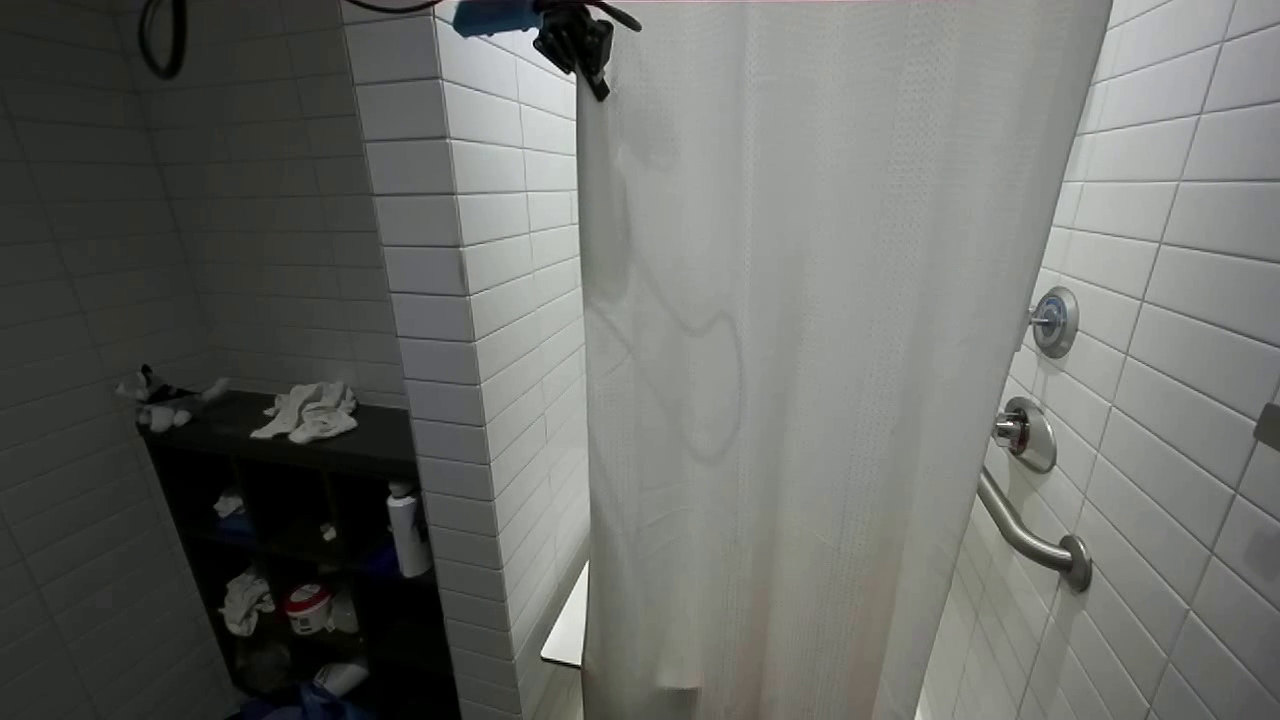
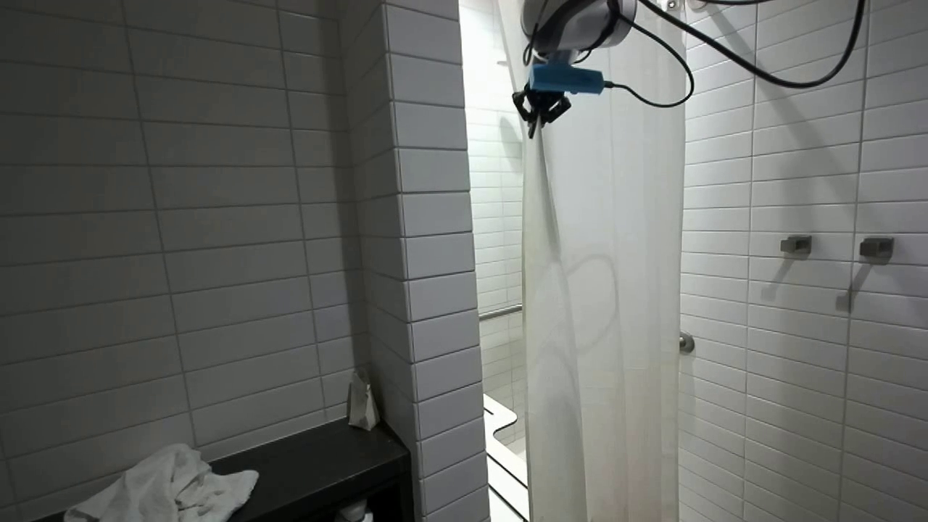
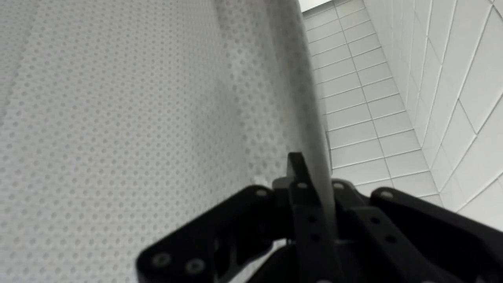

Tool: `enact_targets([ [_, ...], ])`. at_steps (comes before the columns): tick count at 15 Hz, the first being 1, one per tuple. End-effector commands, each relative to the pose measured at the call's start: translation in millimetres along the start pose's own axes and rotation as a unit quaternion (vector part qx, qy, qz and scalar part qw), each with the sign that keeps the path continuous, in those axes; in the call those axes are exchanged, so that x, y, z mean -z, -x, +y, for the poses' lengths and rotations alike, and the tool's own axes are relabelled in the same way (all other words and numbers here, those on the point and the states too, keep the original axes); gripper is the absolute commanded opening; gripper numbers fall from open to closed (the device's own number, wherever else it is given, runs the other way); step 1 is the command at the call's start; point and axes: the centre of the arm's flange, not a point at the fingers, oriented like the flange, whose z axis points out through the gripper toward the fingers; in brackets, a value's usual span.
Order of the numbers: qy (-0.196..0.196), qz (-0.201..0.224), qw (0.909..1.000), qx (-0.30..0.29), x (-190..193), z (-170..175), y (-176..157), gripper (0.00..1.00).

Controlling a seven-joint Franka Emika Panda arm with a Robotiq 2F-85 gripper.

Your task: Open the curtain railing

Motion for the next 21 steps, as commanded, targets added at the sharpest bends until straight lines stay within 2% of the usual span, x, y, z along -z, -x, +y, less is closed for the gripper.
enact_targets([
  [1,-0.004,-0.001,1.0,-0.008,3.3,5.9,-11.6,0.0],
  [6,0.008,-0.014,0.9999,-0.003,-3.7,8.2,-30.9,0.0],
  [11,0.024,-0.014,0.9979,0.059,-1.9,4.7,-86.1,0.0],
  [14,0.029,-0.018,0.9935,0.108,-2.6,11.7,-122.8,0.0],
  [17,0.028,-0.024,0.9892,0.142,-2.2,20.0,-138.0,0.0],
  [21,0.019,-0.063,0.9856,0.156,-8.1,25.5,-148.8,0.0],
])
